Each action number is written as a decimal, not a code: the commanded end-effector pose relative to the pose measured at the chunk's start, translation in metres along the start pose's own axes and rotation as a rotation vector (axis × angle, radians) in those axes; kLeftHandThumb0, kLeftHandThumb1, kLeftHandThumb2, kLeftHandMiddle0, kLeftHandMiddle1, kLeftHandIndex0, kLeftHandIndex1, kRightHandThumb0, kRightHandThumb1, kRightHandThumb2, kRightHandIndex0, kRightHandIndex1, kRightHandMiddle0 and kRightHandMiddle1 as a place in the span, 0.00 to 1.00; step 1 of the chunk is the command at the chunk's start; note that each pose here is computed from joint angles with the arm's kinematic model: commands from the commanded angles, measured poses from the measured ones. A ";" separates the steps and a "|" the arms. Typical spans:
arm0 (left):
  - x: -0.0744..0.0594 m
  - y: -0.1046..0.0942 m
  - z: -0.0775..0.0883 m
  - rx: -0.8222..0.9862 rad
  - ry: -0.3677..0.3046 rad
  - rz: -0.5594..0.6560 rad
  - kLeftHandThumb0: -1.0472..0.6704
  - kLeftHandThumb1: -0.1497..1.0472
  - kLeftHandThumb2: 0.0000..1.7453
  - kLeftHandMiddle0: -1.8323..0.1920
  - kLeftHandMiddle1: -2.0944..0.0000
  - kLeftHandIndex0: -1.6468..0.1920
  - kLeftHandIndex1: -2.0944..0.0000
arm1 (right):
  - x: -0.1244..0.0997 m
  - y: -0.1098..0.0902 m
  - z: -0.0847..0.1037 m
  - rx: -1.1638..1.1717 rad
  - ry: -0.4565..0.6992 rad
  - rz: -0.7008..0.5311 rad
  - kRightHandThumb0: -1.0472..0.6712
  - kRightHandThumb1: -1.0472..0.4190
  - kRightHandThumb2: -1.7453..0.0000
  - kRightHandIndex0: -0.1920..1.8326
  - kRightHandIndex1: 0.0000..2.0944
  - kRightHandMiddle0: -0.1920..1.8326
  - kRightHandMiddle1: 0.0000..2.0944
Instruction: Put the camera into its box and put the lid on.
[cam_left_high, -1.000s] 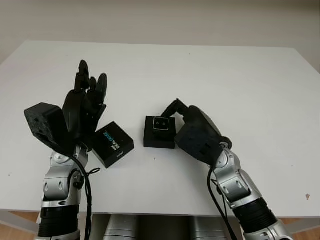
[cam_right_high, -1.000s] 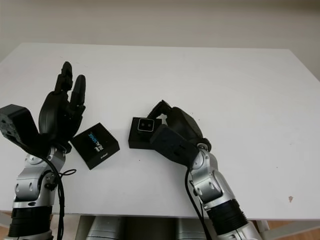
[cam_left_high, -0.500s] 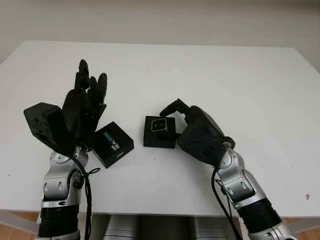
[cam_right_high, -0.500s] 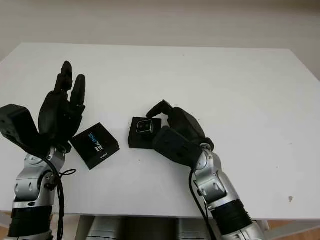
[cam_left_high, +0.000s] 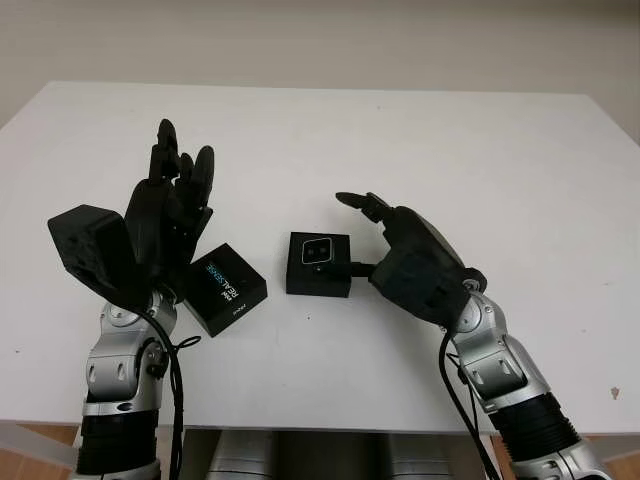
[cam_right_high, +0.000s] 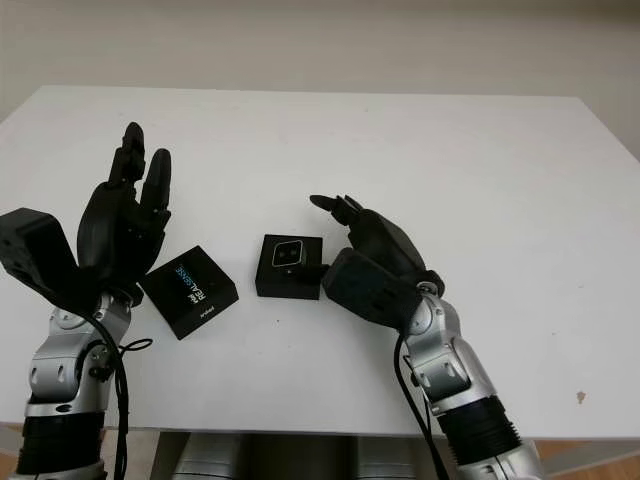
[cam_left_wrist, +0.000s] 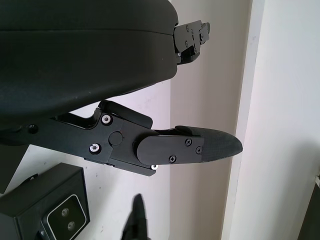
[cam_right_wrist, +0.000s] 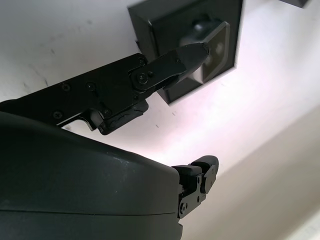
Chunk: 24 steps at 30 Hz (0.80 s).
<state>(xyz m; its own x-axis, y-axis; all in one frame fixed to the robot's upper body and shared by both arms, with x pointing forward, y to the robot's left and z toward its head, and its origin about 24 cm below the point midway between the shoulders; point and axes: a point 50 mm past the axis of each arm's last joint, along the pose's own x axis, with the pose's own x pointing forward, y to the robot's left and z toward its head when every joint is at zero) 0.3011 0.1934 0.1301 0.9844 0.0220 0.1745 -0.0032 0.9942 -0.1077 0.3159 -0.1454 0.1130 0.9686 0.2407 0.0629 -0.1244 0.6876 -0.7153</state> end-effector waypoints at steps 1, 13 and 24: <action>-0.001 -0.003 0.003 0.004 -0.016 -0.009 0.21 1.00 0.22 1.00 1.00 1.00 1.00 | 0.002 -0.016 0.012 0.000 -0.067 -0.038 0.25 0.12 0.97 0.11 0.01 0.19 0.11; 0.000 -0.001 0.005 0.009 -0.015 -0.017 0.21 1.00 0.22 1.00 1.00 1.00 1.00 | -0.016 -0.011 0.017 -0.294 -0.282 0.121 0.13 0.00 0.75 0.08 0.02 0.12 0.04; -0.001 0.000 0.006 0.007 -0.019 -0.011 0.21 1.00 0.21 1.00 1.00 1.00 1.00 | -0.019 0.009 0.013 -0.442 -0.305 0.245 0.11 0.00 0.69 0.05 0.02 0.10 0.02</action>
<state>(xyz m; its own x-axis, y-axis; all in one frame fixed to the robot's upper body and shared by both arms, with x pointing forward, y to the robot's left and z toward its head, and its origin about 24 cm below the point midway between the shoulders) 0.3010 0.1934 0.1305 0.9846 0.0126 0.1744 0.0057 0.9945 -0.1046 0.2938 -0.1347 0.1171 0.8130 0.5816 0.0273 -0.1676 0.2787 -0.9456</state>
